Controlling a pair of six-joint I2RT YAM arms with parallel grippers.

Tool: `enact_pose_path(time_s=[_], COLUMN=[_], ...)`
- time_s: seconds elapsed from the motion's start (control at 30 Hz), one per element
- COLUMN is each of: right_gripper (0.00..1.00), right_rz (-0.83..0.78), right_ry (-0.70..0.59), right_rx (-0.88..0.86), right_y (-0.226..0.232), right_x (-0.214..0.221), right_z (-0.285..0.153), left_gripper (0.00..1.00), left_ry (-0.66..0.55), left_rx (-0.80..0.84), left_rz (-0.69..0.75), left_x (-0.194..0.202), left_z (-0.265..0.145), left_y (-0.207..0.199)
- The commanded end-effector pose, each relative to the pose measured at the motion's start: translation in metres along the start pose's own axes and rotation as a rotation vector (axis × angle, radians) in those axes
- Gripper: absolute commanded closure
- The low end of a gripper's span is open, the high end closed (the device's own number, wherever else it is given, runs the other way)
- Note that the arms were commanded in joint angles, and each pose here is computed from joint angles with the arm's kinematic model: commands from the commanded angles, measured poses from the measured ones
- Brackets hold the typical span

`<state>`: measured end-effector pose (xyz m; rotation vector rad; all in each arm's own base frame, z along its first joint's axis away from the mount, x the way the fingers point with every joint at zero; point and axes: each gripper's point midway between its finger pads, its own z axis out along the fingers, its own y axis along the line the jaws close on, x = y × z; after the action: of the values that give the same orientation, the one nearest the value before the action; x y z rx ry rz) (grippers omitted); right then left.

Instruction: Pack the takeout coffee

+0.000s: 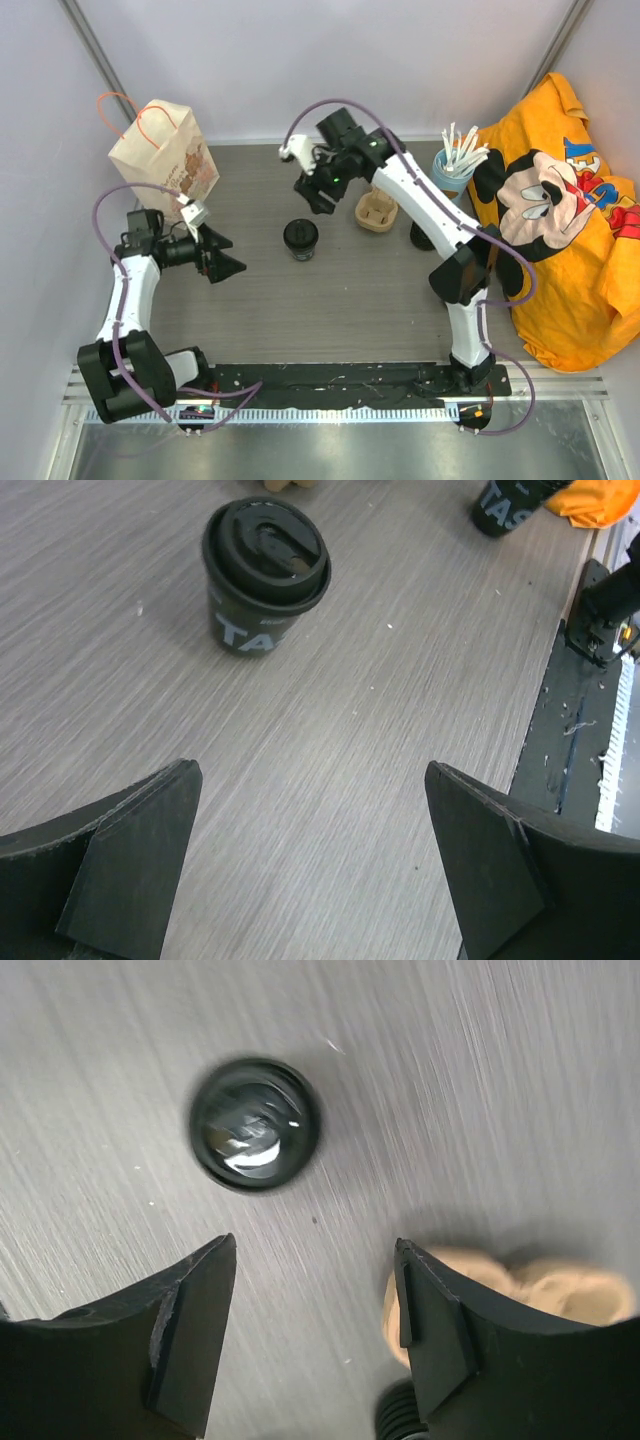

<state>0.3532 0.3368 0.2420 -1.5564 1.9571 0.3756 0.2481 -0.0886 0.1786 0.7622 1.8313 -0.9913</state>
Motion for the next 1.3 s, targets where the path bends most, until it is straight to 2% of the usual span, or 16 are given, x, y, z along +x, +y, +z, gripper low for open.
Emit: enact_pose_path(time_s=[0.0,0.07,0.13,0.2,0.4,0.53,0.7,1.27], right_gripper=[0.31,0.31,0.31,0.31,0.31,0.31,0.31,0.31], right_rz=[0.24,0.317,0.412,0.469,0.551,0.633,0.662,0.78], right_ry=[-0.147,-0.191,-0.248,-0.276,-0.311,-0.308,-0.299,-0.24], right_rx=[-0.018,-0.033,-0.088,-0.156,-0.258,-0.294,-0.294,-0.393], right_y=[-0.026,-0.034,-0.036,-0.029,-0.015,-0.013,-0.014,0.004], right_x=[0.006,0.014,0.018,0.021,0.024,0.028,0.036,0.057], right_z=[-0.009,-0.013,-0.015,-0.012,0.004,0.019,0.035,0.078], left_gripper=[0.0,0.0,0.0,0.0,0.0,0.0,0.01,0.01], left_ry=[-0.014,-0.021,-0.03,0.001,0.013,0.025,0.043,0.136], left_rx=[-0.048,-0.063,-0.06,-0.08,-0.109,-0.096,-0.066,-0.017], left_rz=[0.012,-0.017,-0.113,-0.182,-0.298,-0.326,-0.317,-0.384], left_x=[-0.032,-0.037,-0.054,-0.047,-0.052,-0.056,-0.06,-0.023], left_z=[0.027,0.037,0.058,0.072,0.109,0.127,0.145,0.17], left_y=[0.015,0.023,0.035,0.05,0.066,0.072,0.064,0.052])
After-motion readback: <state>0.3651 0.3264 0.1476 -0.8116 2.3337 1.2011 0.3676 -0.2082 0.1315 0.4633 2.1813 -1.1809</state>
